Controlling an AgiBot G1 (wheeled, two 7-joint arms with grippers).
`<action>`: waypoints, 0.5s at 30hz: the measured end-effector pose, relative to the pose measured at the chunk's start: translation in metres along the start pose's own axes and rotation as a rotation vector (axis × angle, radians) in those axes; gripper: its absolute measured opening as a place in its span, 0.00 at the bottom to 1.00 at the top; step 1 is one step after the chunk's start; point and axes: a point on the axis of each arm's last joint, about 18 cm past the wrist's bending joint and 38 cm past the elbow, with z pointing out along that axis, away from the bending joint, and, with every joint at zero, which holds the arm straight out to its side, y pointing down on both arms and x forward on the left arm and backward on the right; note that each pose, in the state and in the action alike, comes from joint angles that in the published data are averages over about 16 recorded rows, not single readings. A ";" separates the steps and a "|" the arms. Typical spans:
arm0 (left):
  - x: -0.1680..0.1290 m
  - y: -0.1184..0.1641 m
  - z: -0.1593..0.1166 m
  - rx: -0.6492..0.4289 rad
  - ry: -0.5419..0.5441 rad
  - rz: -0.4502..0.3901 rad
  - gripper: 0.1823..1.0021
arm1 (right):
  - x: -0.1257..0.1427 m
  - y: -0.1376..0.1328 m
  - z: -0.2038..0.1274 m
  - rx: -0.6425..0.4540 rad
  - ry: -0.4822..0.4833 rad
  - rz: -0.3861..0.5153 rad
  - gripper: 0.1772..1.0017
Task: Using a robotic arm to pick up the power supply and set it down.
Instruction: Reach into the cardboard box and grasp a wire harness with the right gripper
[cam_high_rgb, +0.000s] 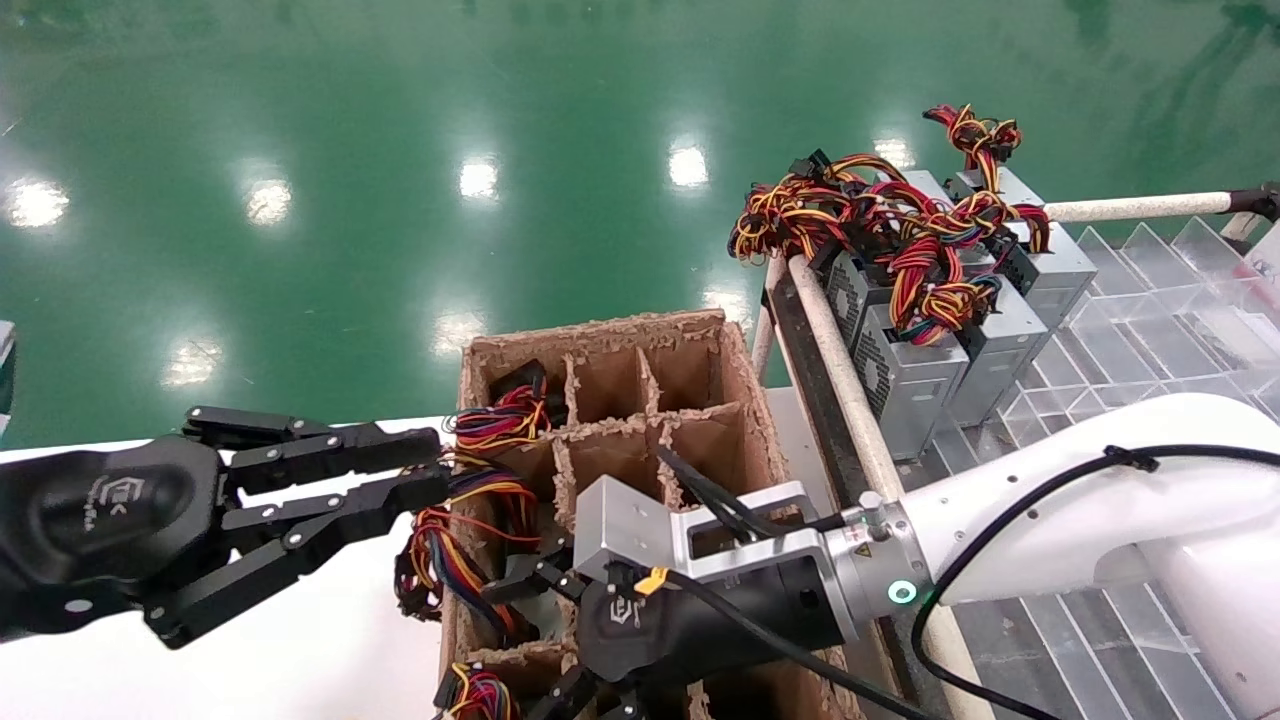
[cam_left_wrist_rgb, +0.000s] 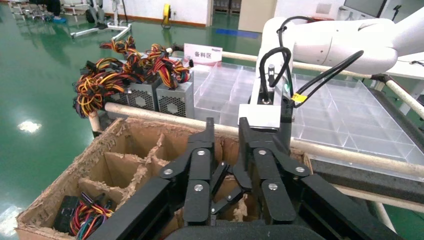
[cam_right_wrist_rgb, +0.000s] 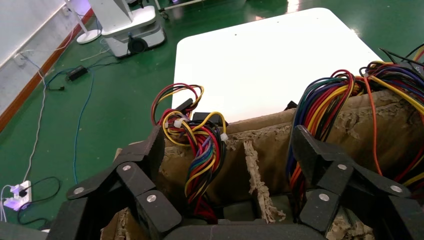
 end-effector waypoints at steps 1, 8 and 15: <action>0.000 0.000 0.000 0.000 0.000 0.000 0.24 | 0.000 0.000 0.000 -0.002 -0.001 0.000 0.93; 0.000 0.000 0.000 0.000 0.000 0.000 0.11 | 0.002 0.001 0.002 -0.016 -0.009 -0.003 0.82; 0.000 0.000 0.000 0.000 0.000 0.000 0.04 | 0.000 0.002 0.003 -0.031 -0.026 -0.002 0.66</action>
